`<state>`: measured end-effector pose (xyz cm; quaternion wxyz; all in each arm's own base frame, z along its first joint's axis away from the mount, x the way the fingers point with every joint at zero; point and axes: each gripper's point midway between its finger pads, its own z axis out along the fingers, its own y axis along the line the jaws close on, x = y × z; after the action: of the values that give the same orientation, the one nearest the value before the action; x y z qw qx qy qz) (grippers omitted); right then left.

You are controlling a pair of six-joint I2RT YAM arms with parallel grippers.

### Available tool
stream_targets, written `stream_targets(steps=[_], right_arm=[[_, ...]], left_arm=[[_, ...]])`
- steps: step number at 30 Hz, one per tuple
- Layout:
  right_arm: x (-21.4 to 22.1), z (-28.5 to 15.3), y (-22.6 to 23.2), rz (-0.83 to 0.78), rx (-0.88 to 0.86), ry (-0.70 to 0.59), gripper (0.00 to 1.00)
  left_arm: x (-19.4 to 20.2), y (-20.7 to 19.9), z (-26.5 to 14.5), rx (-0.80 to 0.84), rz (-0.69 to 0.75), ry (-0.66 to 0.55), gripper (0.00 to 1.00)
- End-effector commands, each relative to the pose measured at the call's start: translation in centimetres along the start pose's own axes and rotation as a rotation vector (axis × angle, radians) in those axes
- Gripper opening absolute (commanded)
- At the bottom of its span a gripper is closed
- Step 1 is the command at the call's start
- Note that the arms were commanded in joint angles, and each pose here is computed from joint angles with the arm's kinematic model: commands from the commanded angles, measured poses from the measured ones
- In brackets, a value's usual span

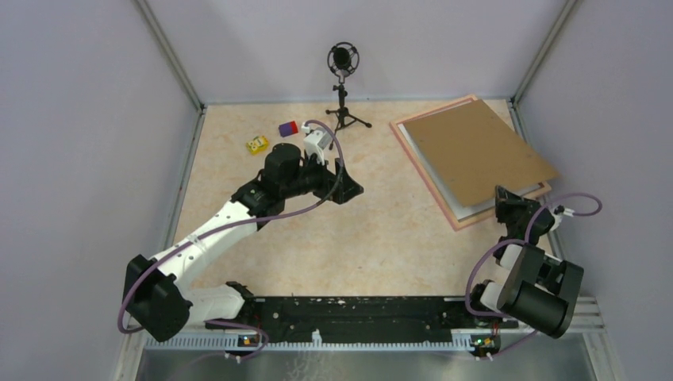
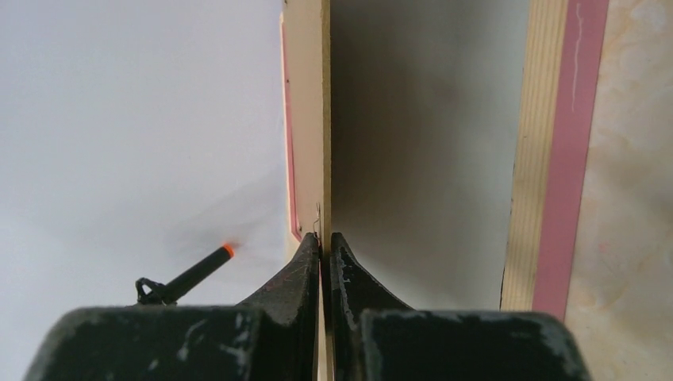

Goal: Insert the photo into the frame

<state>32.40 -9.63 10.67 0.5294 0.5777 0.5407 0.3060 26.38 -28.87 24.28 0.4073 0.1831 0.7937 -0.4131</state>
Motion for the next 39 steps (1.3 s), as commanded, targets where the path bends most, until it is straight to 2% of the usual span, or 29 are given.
stream_targets(steps=[1,12,24,39], right_arm=[[0.0,0.1,3.6,-0.011,-0.132,0.029,0.0],[0.9,-1.0,4.8,-0.009,-0.108,0.096,0.0],[0.3,-1.8,5.1,0.068,-0.114,0.184,0.0],[1.0,-1.5,3.5,0.094,-0.083,0.285,0.0]], left_arm=[[-0.6,-0.1,0.3,0.007,0.034,-0.028,0.99],[-0.1,0.1,0.6,0.002,0.036,-0.015,0.99],[0.2,0.3,0.5,-0.022,0.039,-0.014,0.99],[0.4,0.2,0.6,-0.014,0.033,-0.009,0.99]])
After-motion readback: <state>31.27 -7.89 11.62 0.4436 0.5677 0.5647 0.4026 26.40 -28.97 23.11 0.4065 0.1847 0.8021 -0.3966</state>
